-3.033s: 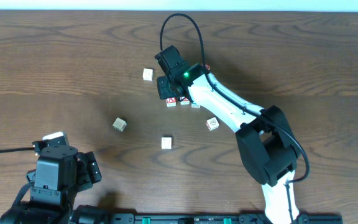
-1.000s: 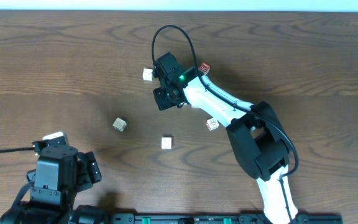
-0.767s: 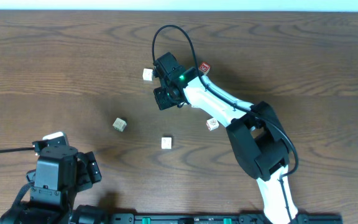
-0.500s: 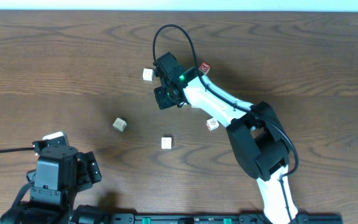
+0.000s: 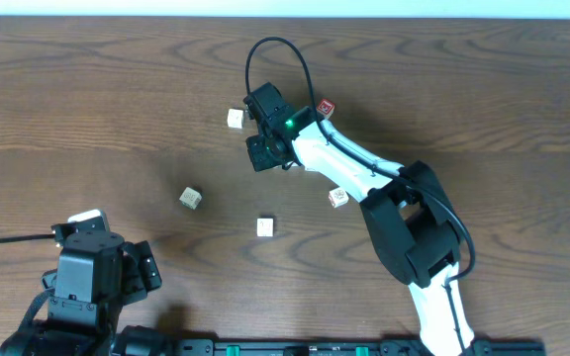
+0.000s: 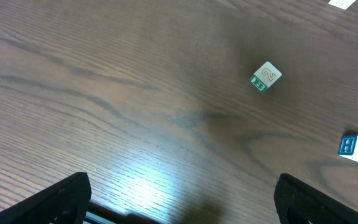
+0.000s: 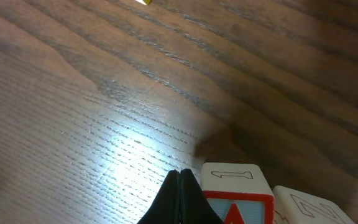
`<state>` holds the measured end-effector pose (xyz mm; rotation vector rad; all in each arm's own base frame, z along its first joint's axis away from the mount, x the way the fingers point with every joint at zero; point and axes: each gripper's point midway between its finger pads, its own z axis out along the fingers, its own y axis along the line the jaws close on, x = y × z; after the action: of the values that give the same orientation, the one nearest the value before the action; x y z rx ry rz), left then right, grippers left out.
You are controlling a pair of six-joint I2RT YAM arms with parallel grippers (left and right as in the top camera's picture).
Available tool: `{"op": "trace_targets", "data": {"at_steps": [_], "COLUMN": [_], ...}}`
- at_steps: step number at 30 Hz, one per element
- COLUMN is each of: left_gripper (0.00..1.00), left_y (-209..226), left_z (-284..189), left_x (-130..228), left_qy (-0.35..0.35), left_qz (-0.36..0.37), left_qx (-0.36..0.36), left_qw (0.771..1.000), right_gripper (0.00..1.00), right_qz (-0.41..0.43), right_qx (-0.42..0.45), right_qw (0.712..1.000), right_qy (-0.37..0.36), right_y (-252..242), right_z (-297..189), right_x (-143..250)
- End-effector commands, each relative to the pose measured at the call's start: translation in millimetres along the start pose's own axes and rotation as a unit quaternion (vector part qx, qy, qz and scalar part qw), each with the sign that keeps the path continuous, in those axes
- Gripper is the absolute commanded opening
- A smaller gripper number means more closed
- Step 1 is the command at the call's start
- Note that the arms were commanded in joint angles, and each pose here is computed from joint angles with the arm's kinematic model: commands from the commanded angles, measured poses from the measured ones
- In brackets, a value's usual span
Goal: Spell out Ai2
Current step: 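Lower the A block left of the I block and open the right gripper, then lift the right gripper up and away from the blocks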
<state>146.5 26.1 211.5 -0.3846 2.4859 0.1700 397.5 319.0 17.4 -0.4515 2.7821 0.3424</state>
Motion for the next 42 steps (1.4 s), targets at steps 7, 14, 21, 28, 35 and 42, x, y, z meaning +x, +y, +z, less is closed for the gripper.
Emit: {"op": "trace_targets", "data": {"at_steps": [7,14,21,28,35,42], "left_gripper": [0.95,0.95,0.95,0.95,0.95,0.95], "left_y": [1,1,1,1,1,1], "left_z": [-1,-1,-1,-1,-1,-1], "left_x": [-1,-1,-1,-1,-1,-1], "left_qy": [-0.003,-0.003,-0.003,-0.003,-0.003,-0.003], "left_qz": [-0.004,-0.004,-0.004,-0.004,-0.004,-0.004], "left_qx": [0.0,0.0,0.0,0.0,0.0,0.0], "left_qw": [1.0,1.0,1.0,1.0,1.0,1.0], "right_gripper": [0.01,0.01,0.01,0.01,0.01,0.01], "right_qz": [0.018,0.024,0.028,0.028,0.03,0.036], "right_qx": [0.014,0.024,0.026,0.025,0.029,0.04], "right_qw": [1.0,0.999,0.999,0.999,0.999,0.998], "right_qy": [-0.014,-0.021,-0.022,-0.024,-0.026,-0.028], "right_y": [-4,-8,-10,-10,-11,-15], "right_z": [0,0,0,0,-1,-1], "right_x": [-8,-11,-12,-13,-14,-14]}}
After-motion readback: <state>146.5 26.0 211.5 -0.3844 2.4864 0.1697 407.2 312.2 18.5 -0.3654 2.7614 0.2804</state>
